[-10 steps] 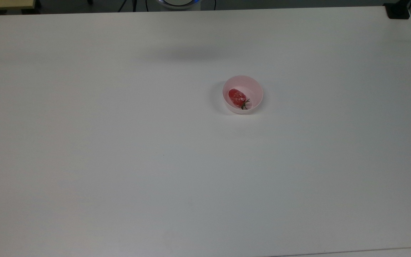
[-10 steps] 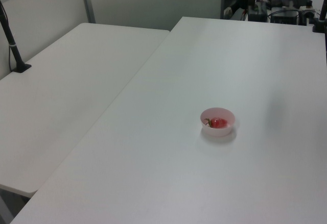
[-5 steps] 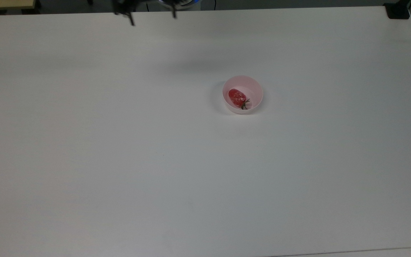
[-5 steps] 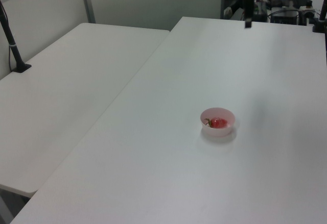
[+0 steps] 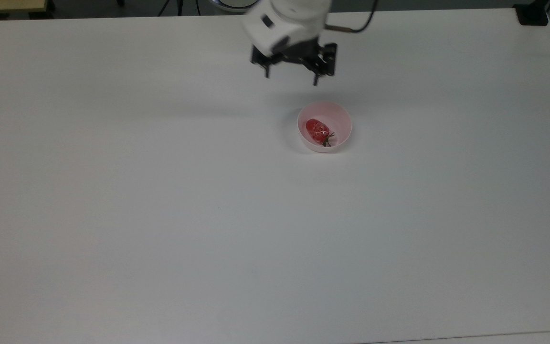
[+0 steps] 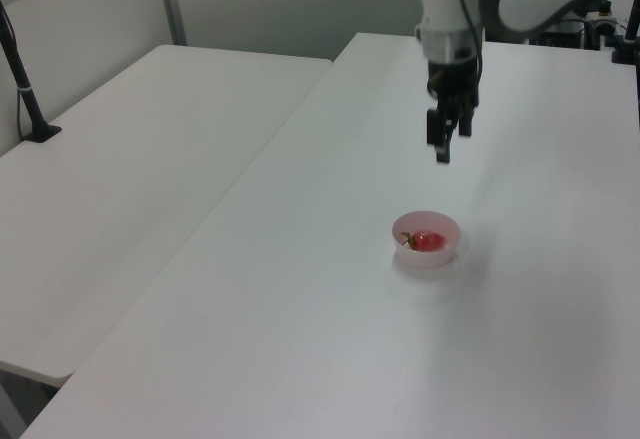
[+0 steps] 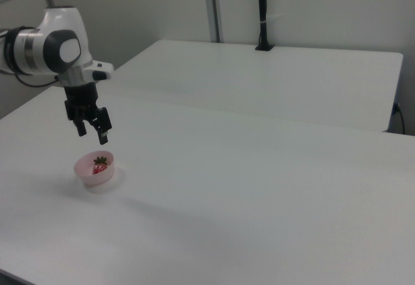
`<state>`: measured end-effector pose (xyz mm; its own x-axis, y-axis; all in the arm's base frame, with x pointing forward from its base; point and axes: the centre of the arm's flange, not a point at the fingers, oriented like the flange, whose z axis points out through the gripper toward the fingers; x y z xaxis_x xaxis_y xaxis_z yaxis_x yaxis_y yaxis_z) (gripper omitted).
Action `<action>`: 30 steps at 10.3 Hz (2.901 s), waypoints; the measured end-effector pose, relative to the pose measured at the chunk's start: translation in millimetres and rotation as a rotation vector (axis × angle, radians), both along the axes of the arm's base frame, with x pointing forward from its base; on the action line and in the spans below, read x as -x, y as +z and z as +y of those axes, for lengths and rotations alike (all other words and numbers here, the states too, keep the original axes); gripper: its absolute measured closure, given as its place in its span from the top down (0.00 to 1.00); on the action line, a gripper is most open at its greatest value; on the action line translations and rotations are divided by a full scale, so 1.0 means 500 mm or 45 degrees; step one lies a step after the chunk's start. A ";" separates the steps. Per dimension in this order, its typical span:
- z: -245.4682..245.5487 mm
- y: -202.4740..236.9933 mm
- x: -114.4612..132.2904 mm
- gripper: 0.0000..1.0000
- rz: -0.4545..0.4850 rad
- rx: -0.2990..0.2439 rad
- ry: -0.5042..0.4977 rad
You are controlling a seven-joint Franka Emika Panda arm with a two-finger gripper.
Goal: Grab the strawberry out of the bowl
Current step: 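Move the open gripper over the pink bowl and lower it, then close the gripper on the red strawberry inside the bowl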
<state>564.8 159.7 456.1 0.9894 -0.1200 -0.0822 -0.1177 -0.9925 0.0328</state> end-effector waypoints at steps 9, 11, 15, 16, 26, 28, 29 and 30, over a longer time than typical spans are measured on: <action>0.086 -0.188 -0.076 0.92 0.028 0.002 0.509; 0.093 -0.185 -0.077 0.77 0.023 0.000 0.519; 0.137 -0.195 -0.062 0.78 0.035 -0.008 0.566; 0.147 -0.203 -0.060 0.78 0.036 -0.014 0.576; 0.163 -0.269 -0.066 0.78 0.042 -0.039 0.589; 0.163 -0.287 -0.071 0.77 0.034 -0.040 0.593; 0.162 -0.293 -0.072 0.73 0.032 -0.036 0.595; 0.160 -0.293 -0.074 0.56 0.029 -0.037 0.593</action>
